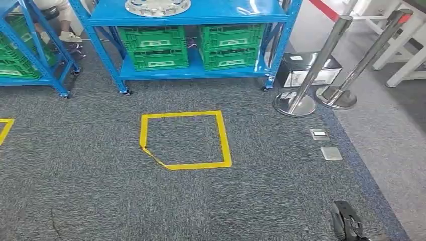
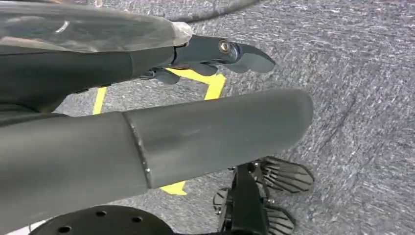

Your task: Take the parts from the cabinet and place them on the table.

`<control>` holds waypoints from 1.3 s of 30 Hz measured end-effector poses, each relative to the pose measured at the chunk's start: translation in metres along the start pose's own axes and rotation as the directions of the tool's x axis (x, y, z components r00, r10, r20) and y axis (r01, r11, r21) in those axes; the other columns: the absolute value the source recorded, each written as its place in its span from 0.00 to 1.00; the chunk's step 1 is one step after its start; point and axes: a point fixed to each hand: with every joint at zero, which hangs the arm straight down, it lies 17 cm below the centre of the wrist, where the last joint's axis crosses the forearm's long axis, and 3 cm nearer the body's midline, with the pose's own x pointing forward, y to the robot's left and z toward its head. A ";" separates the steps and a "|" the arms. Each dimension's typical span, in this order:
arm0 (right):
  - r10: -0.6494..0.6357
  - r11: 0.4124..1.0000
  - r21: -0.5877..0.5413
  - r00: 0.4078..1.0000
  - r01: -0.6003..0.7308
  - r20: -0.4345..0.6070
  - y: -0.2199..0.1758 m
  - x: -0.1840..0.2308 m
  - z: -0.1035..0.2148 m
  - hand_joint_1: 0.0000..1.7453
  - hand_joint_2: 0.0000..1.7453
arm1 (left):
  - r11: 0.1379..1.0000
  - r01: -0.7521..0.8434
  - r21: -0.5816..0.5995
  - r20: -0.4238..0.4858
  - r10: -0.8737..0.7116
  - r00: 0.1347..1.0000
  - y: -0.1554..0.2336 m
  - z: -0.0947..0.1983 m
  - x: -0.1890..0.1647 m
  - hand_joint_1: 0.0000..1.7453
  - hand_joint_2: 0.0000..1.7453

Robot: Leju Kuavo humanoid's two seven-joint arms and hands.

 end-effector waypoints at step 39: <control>0.013 1.000 -0.001 1.000 -0.013 0.000 -0.002 0.001 0.000 0.00 0.00 | 1.000 -0.001 -0.001 -0.006 0.001 1.000 -0.001 0.000 -0.002 0.00 0.00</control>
